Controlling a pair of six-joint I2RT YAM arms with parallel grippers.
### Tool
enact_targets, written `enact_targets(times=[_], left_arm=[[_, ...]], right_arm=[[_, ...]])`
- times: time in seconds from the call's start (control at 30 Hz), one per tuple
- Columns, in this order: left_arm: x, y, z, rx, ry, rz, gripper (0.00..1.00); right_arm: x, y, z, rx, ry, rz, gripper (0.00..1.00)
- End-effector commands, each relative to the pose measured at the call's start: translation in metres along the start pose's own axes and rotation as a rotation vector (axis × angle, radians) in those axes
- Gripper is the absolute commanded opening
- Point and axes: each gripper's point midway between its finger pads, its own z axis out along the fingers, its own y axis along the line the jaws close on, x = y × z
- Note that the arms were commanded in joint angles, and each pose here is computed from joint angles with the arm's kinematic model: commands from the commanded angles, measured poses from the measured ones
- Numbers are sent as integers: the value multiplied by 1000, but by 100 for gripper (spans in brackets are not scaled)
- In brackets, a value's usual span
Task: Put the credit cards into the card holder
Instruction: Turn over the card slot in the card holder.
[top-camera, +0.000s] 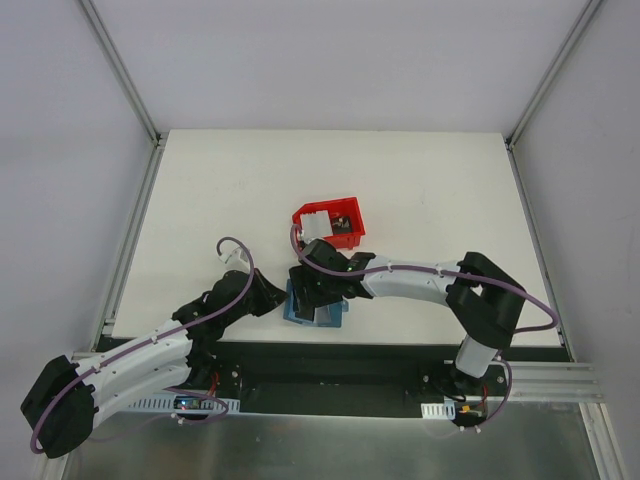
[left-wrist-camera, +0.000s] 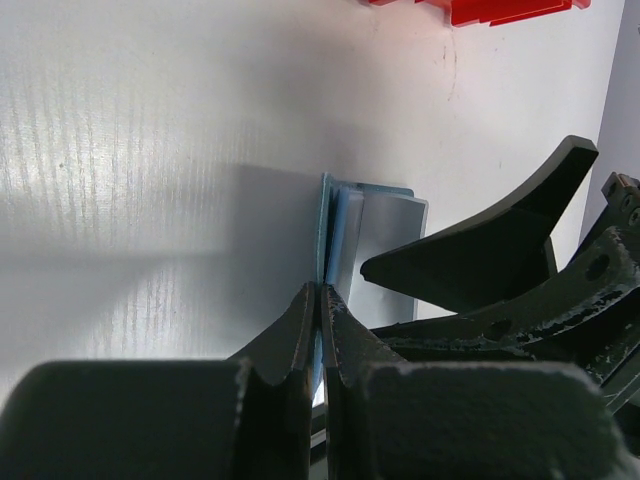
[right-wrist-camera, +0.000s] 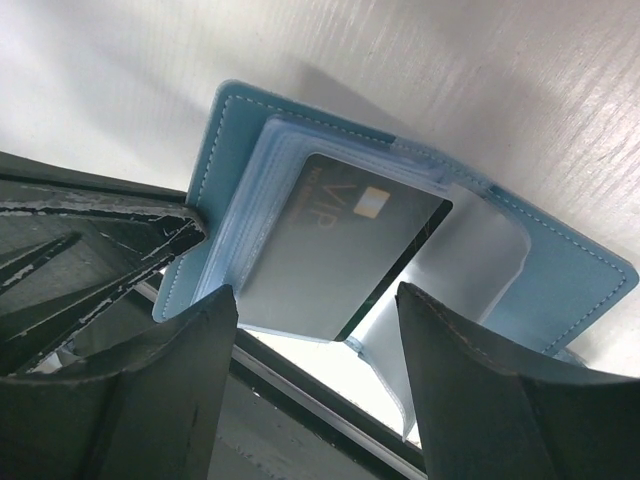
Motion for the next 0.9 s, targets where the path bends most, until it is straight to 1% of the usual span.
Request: enact_targets(times=[0.0,0.27,0.43,0.47,0.63,0.87], left_arm=[[0,-14,-3,42,6,-1,0],[-1,-15,-3,44,7,-4,0],[-1,-16,-3,44,5,-3,0],[-1,-15,-3,42,6,-3,0],[-1,-14,-2,41,5,0,0],[1,-9,-2,29,1,-6,0]], right_arm=[[-10,13,-1,-26,-22,6,68],[-12,13,-2,-3,-16,-6,69],[-8,8,0,44,10,-28,68],[-11,3,0,74,-7,-34,66],[-10,-1,-7,116,-15,-64,64],[-14,4,-17,102,-43,-85,64]])
